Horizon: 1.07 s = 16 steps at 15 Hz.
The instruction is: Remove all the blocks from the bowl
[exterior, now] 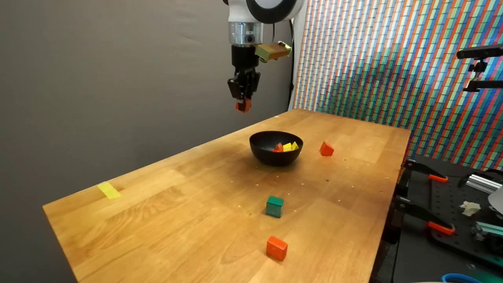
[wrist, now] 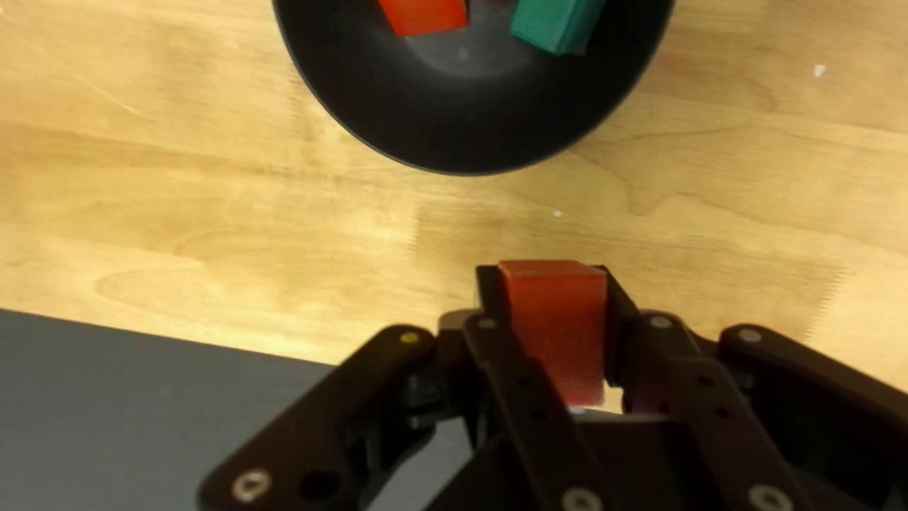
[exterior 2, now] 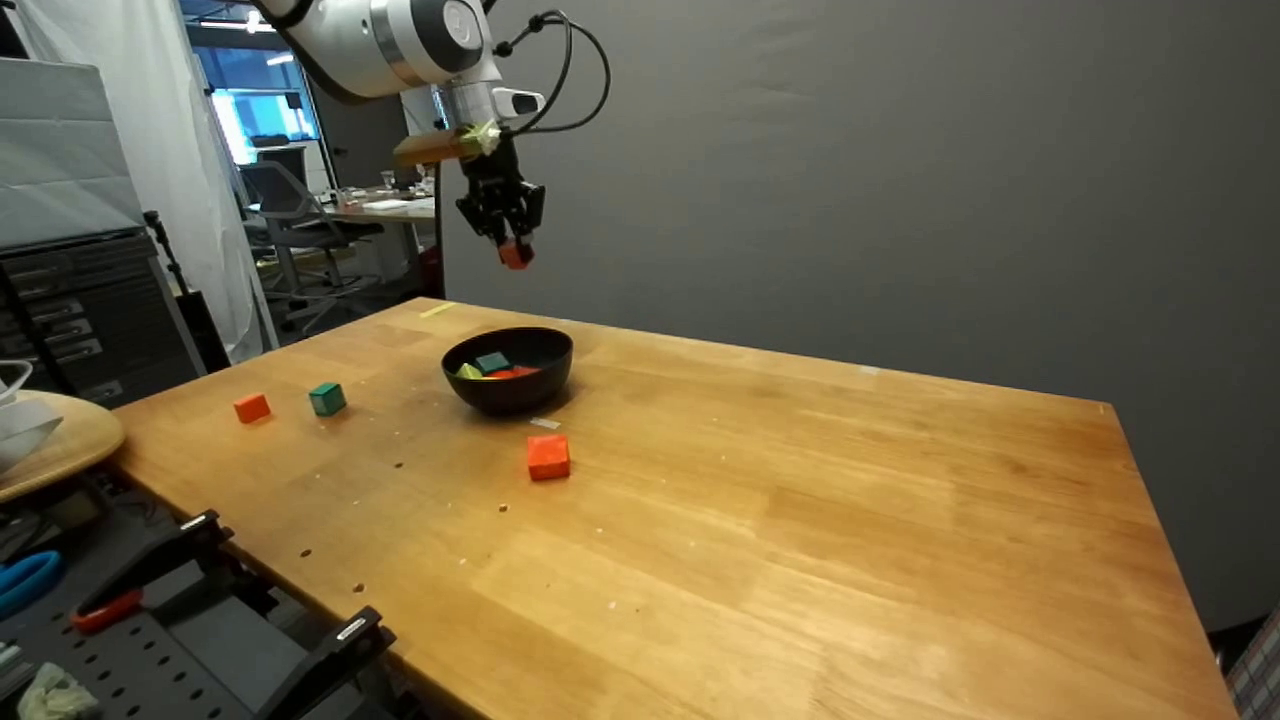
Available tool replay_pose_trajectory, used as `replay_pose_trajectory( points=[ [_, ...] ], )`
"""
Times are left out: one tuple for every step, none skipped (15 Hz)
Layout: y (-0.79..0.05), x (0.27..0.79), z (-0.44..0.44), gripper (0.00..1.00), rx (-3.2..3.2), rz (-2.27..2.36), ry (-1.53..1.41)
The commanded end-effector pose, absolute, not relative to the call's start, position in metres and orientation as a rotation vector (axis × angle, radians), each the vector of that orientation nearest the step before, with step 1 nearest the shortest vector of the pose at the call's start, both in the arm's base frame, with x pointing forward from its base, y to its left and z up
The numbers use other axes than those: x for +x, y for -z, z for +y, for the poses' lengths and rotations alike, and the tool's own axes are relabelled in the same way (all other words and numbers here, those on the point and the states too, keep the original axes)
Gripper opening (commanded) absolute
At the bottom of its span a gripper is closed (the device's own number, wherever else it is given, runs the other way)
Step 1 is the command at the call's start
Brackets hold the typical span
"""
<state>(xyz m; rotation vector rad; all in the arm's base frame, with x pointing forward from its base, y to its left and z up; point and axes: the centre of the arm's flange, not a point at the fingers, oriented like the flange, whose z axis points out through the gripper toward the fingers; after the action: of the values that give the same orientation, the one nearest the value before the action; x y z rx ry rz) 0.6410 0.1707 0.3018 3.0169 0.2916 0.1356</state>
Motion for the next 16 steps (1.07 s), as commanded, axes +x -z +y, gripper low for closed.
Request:
replay_pose_trajectory(
  points=[
    [-0.284,0.667,0.221,0.15,3.061,0.528,-0.139],
    [-0.275,0.671,0.238,0.15,3.068,0.586,-0.112],
    [-0.264,0.675,0.254,0.15,3.079,0.638,-0.084],
    [-0.252,0.678,0.267,0.15,3.081,0.684,-0.059],
    [-0.240,0.679,0.278,0.15,3.085,0.721,-0.032],
    [-0.228,0.681,0.285,0.15,3.091,0.740,-0.005],
    [-0.218,0.682,0.289,0.15,3.092,0.759,0.019],
    [-0.210,0.682,0.290,0.15,3.091,0.765,0.039],
    [-0.205,0.683,0.290,0.15,3.090,0.767,0.055],
    [-0.203,0.683,0.286,0.52,3.085,0.757,0.076],
    [-0.204,0.683,0.283,0.57,3.080,0.744,0.076],
    [-0.208,0.682,0.278,0.62,3.077,0.728,0.084],
    [-0.218,0.680,0.273,0.70,3.068,0.710,0.096],
    [-0.232,0.676,0.267,0.78,3.065,0.693,0.107],
    [-0.243,0.674,0.261,0.87,3.061,0.679,0.120],
    [-0.259,0.668,0.250,0.94,3.058,0.658,0.135]
  ],
)
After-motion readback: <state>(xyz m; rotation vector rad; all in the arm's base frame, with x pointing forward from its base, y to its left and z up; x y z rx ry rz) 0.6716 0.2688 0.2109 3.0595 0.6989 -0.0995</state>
